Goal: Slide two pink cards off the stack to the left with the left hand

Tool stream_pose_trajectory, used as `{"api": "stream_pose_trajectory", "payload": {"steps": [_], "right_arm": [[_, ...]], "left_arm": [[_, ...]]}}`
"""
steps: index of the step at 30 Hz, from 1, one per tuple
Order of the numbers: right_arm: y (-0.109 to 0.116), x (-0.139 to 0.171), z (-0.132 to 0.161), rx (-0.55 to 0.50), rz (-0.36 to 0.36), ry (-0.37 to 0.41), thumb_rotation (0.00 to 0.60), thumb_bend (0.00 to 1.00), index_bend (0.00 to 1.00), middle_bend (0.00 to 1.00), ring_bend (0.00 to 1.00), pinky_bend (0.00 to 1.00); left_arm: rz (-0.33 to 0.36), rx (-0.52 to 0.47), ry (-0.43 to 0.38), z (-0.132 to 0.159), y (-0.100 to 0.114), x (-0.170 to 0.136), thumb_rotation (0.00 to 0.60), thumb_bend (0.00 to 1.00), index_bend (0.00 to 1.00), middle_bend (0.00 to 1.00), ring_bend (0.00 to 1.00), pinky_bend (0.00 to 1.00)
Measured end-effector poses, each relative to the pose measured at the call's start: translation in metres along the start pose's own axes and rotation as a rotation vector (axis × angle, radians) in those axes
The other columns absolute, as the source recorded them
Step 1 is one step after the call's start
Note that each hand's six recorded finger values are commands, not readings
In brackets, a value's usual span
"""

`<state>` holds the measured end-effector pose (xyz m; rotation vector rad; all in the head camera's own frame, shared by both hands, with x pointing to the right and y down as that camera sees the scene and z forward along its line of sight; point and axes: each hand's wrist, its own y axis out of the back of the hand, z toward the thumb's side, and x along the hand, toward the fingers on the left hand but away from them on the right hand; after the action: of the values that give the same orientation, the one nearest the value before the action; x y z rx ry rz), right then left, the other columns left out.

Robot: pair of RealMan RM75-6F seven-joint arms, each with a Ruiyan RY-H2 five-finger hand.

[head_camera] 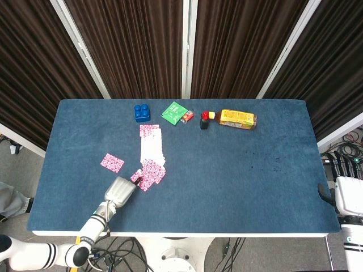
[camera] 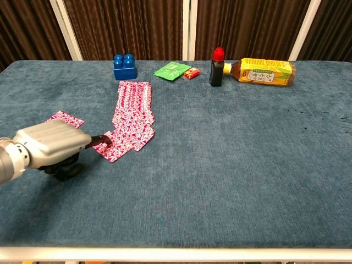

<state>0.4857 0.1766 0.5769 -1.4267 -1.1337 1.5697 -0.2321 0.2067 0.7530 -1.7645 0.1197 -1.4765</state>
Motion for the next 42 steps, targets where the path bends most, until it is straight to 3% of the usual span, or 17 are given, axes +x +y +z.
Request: {"api": "stream_pose_trajectory", "payload": {"steps": [18,23,27,29,32,34,36,37,39,42], "right_arm": [[-0.003,0.0,0.012,0.01,0.007,0.025,0.6,0.3,0.0,0.0,0.0,0.0],[-0.003,-0.001,0.016,0.009,0.004,0.032,0.6,0.3,0.0,0.0,0.0,0.0],[-0.001,-0.002,0.018,0.01,-0.003,0.039,0.6,0.3,0.0,0.0,0.0,0.0],[0.0,-0.003,0.019,0.01,-0.008,0.042,0.6,0.3,0.0,0.0,0.0,0.0],[0.002,-0.003,0.02,0.007,-0.015,0.047,0.6,0.3,0.0,0.0,0.0,0.0],[0.002,-0.003,0.021,0.006,-0.016,0.051,0.6,0.3,0.0,0.0,0.0,0.0],[0.002,-0.003,0.021,0.006,-0.017,0.056,0.6,0.29,0.0,0.0,0.0,0.0],[0.002,-0.003,0.022,0.006,-0.018,0.059,0.6,0.27,0.0,0.0,0.0,0.0],[0.003,-0.002,0.022,0.009,-0.018,0.068,0.6,0.22,0.0,0.0,0.0,0.0],[0.003,-0.001,0.021,0.017,-0.016,0.077,0.6,0.2,0.0,0.0,0.0,0.0]], "left_arm": [[-0.05,-0.014,0.095,-0.044,-0.015,-0.049,0.6,0.53,0.17,0.91,0.9,0.87],[-0.013,-0.021,0.119,-0.055,-0.003,-0.057,0.6,0.53,0.17,0.91,0.89,0.87],[0.066,-0.047,0.14,-0.061,0.016,-0.063,0.6,0.5,0.16,0.85,0.86,0.84],[0.115,-0.065,0.152,-0.065,0.026,-0.066,0.6,0.48,0.16,0.78,0.8,0.79],[0.217,-0.106,0.179,-0.075,0.044,-0.071,0.6,0.44,0.16,0.57,0.54,0.63],[0.291,-0.139,0.206,-0.086,0.053,-0.074,0.588,0.35,0.14,0.26,0.18,0.36],[0.36,-0.169,0.237,-0.099,0.059,-0.079,0.462,0.25,0.13,0.05,0.02,0.11],[0.388,-0.183,0.248,-0.104,0.061,-0.081,0.371,0.2,0.12,0.01,0.0,0.03],[0.445,-0.222,0.267,-0.114,0.064,-0.088,0.293,0.17,0.12,0.0,0.0,0.01],[0.493,-0.272,0.305,-0.129,0.059,-0.102,0.27,0.16,0.12,0.0,0.0,0.0]]}}
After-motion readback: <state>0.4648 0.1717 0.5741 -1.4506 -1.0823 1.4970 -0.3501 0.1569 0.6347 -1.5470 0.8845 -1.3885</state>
